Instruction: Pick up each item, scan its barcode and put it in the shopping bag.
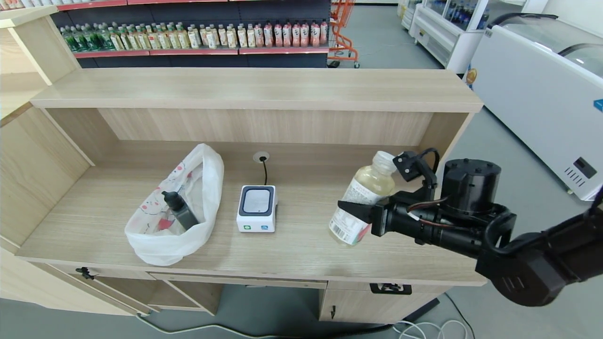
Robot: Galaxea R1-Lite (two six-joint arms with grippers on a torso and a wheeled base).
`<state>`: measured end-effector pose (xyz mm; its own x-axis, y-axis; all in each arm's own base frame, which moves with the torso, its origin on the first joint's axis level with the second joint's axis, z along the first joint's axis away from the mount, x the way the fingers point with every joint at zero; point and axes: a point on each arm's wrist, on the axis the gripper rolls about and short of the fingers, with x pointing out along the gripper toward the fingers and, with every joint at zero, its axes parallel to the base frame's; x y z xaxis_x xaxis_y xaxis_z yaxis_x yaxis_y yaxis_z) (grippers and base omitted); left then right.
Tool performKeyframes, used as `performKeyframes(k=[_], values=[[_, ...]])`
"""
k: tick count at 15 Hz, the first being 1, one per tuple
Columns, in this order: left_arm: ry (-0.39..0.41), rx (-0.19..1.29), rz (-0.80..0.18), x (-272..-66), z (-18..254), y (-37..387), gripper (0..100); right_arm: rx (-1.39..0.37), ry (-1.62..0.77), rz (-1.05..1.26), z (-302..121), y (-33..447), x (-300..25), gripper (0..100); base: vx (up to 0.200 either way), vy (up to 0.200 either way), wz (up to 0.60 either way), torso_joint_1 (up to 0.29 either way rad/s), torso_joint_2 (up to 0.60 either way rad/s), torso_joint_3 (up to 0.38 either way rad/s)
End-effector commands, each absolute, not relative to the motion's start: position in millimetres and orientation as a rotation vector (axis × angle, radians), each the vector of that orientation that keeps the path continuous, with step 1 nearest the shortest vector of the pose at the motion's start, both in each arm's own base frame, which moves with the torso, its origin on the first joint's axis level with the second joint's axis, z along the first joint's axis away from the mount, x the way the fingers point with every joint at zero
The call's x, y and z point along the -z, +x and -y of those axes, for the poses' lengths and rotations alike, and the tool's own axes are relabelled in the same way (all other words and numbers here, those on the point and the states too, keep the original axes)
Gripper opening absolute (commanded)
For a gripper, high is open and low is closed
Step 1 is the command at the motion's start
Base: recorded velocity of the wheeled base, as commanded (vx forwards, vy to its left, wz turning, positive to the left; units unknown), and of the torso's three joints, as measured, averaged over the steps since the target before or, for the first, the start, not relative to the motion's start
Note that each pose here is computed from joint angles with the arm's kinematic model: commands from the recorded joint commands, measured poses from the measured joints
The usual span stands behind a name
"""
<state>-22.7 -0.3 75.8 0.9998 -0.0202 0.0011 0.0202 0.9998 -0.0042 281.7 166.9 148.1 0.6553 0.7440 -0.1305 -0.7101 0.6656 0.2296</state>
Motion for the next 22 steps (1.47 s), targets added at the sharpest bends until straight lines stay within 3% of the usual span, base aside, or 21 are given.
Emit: performKeyframes(k=[1, 6, 7, 11, 22], values=[[-0.005, 0.020, 0.001, -75.8, 0.3, -22.7, 100, -0.878, 0.171, -0.209, -165.6, 251.9, -171.3, 0, 0.000, 0.000, 0.00, 0.000, 0.00, 0.000], [-0.005, 0.020, 0.001, -75.8, 0.3, -22.7, 100, -0.900, 0.406, -0.305, -167.5, 239.8, -188.3, 0, 0.000, 0.000, 0.00, 0.000, 0.00, 0.000], [-0.005, 0.020, 0.001, -75.8, 0.3, -22.7, 100, -0.985, 0.421, -0.328, -167.1, 235.9, -184.8, 0, 0.000, 0.000, 0.00, 0.000, 0.00, 0.000], [-0.005, 0.021, 0.001, -75.8, 0.3, -22.7, 100, -1.223, 0.347, -0.388, -172.0, 218.9, -165.4, 0, 0.000, 0.000, 0.00, 0.000, 0.00, 0.000], [-0.005, 0.020, 0.001, -75.8, 0.3, -22.7, 100, -1.348, 0.353, -0.507, -157.3, 221.2, -154.2, 0, 0.000, 0.000, 0.00, 0.000, 0.00, 0.000]])
